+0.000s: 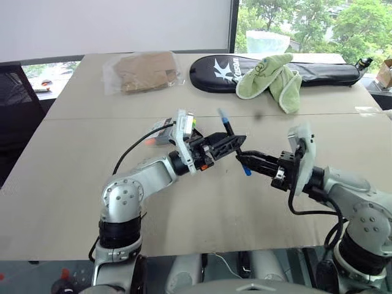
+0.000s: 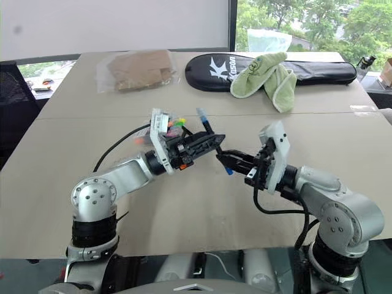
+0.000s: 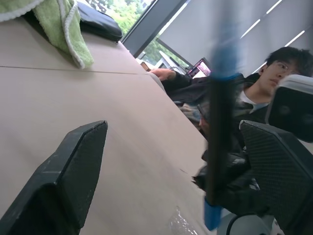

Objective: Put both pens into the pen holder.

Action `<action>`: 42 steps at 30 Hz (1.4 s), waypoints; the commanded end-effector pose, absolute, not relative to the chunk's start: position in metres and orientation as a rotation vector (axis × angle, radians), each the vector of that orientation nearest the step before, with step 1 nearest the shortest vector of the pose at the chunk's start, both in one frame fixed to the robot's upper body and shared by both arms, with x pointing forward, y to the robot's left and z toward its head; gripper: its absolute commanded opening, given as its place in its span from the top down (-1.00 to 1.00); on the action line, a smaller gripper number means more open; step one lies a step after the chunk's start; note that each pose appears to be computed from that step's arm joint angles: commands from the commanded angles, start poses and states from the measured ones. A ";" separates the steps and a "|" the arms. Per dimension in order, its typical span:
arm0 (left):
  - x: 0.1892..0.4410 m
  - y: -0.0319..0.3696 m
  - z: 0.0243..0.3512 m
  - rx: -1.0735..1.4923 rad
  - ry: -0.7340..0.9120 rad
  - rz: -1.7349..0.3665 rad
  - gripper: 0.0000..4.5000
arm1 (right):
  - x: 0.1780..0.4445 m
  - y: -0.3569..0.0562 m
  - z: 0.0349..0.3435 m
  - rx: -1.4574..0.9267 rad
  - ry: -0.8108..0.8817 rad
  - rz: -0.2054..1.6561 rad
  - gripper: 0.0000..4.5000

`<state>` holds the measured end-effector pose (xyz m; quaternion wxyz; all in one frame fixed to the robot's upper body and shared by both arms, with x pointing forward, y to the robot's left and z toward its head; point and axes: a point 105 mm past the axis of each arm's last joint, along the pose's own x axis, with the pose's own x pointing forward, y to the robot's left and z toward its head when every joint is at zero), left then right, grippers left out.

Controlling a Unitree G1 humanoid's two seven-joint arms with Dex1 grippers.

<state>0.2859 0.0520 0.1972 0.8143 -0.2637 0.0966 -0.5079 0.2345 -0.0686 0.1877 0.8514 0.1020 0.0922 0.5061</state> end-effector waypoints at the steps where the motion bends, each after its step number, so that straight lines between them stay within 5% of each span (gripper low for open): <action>1: 0.279 0.048 0.216 -0.556 0.154 -1.168 -0.22 | 0.228 -0.065 0.191 0.185 0.176 1.071 1.00; 7: 0.278 0.053 0.223 -0.531 0.120 -1.159 0.99 | 0.234 -0.065 0.189 0.176 0.190 1.072 1.00; 10: 0.282 0.061 0.230 -0.490 0.077 -1.123 1.00 | 0.248 -0.071 0.189 0.154 0.182 1.032 1.00; 19: 0.301 0.101 0.272 -0.149 -0.054 -1.047 1.00 | 0.262 -0.090 0.190 0.014 0.128 1.006 -0.73; 27: 0.332 0.126 0.289 0.292 -0.027 -1.059 1.00 | 0.248 -0.092 0.179 -0.085 0.107 1.043 -0.73; 42: 0.364 0.133 0.249 0.655 0.134 -1.115 1.00 | 0.242 -0.097 0.165 -0.049 0.082 0.914 -0.73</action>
